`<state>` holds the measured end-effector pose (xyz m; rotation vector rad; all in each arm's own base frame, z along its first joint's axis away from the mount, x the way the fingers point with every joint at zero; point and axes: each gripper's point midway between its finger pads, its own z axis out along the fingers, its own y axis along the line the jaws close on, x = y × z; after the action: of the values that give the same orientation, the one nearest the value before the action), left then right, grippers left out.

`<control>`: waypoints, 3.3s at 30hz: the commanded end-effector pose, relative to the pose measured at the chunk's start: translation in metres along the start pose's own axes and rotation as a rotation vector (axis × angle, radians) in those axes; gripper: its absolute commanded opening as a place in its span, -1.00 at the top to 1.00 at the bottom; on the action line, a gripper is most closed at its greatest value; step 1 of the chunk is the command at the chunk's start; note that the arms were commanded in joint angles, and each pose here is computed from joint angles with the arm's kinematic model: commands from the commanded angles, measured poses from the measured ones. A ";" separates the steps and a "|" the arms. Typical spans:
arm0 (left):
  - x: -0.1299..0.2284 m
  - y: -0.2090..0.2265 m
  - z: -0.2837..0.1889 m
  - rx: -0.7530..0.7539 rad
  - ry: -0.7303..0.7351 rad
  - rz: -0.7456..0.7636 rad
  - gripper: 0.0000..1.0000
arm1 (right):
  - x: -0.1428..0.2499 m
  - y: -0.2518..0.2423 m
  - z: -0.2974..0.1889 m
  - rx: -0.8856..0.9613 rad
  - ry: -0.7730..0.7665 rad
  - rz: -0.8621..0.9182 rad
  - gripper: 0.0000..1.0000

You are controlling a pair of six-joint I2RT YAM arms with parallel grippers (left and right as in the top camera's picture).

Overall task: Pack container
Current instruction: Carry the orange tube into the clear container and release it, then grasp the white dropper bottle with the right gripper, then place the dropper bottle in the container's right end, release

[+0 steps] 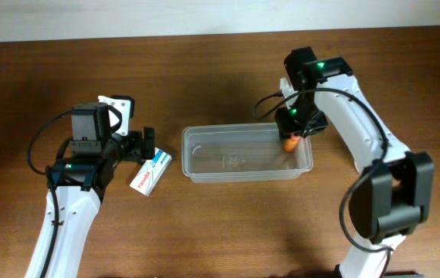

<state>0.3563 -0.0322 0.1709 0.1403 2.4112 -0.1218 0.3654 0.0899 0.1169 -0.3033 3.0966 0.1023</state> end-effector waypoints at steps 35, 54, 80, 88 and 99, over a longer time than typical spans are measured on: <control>-0.011 -0.003 -0.004 0.012 -0.028 -0.002 -0.99 | 0.095 -0.187 0.009 0.062 -0.009 0.653 -0.25; -0.011 -0.003 -0.004 0.012 -0.029 -0.002 -0.99 | 0.088 -0.183 -0.023 0.071 -0.055 0.635 0.85; -0.011 -0.003 -0.004 0.012 -0.028 -0.002 -0.99 | 0.092 0.028 -0.127 -0.085 -0.113 0.019 0.85; -0.011 -0.003 -0.004 0.011 -0.028 -0.002 -0.99 | 0.075 0.021 -0.069 -0.061 -0.033 0.028 0.85; -0.011 -0.003 -0.004 0.011 -0.028 -0.002 -0.99 | 0.073 0.008 0.006 -0.010 -0.033 0.039 0.82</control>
<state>0.3574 -0.0322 0.1725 0.1403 2.4055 -0.1216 0.2938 0.0921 0.1159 -0.2545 3.0721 0.2008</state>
